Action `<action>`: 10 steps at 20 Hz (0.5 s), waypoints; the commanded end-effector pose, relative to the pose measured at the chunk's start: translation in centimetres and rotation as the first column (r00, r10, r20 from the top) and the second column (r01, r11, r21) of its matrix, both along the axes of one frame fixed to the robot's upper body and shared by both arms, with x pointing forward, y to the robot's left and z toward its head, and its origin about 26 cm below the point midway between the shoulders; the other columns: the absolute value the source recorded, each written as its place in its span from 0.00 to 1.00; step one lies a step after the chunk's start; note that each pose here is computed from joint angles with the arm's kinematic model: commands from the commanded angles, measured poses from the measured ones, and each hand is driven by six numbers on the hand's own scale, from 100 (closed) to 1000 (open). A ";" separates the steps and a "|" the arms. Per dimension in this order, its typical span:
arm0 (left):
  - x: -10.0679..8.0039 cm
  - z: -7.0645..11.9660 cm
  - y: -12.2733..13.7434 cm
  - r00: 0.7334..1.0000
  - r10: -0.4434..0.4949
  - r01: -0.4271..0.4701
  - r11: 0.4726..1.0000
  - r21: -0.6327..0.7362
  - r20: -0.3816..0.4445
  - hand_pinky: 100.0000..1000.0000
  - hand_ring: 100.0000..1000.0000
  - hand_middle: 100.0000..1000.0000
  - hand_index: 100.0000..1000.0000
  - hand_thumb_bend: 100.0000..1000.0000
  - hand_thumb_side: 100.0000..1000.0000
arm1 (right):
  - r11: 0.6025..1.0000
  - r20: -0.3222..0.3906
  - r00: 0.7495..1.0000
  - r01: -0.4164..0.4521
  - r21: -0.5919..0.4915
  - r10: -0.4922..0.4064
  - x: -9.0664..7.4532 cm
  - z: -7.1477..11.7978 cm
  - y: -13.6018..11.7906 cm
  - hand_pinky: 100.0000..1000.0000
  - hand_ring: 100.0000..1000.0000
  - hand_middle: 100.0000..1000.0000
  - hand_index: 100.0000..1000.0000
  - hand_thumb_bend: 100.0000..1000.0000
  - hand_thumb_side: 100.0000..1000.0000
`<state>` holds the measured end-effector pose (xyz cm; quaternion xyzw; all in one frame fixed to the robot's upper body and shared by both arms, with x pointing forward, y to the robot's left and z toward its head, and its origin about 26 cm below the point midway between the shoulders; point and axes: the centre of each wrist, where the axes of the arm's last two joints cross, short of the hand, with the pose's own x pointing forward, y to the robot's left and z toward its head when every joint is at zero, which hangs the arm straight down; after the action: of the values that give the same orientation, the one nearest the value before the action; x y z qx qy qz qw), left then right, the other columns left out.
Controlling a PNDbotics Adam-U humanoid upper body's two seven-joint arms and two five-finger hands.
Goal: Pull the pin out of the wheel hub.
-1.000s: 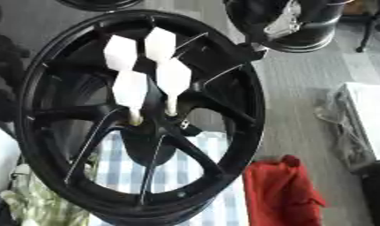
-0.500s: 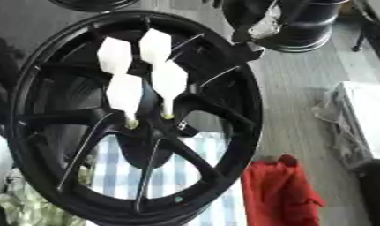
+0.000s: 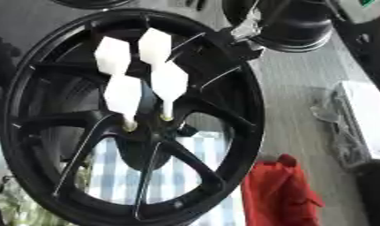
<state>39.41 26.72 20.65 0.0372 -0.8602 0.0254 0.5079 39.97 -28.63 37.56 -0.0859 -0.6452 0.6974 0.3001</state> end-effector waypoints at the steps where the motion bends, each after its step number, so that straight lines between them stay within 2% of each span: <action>1: -0.4 1.3 1.1 0.999 0.026 -0.026 1.000 0.012 0.031 0.69 0.81 0.75 0.77 0.02 0.85 | 1.000 0.030 1.000 0.010 -0.010 -0.010 -0.2 1.1 -0.2 0.88 0.77 0.79 0.81 0.31 0.14; 10: -0.2 0.7 1.8 0.998 0.057 -0.058 0.998 0.031 0.004 0.69 0.81 0.75 0.76 0.01 0.86 | 0.993 0.004 0.996 -0.092 -0.068 0.093 -0.8 0.2 3.9 0.86 0.72 0.77 0.84 0.37 0.15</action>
<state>39.30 27.73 20.27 0.0561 -0.8529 0.0303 0.5181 39.90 -25.06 36.46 -0.0600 -0.6225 0.7295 0.2770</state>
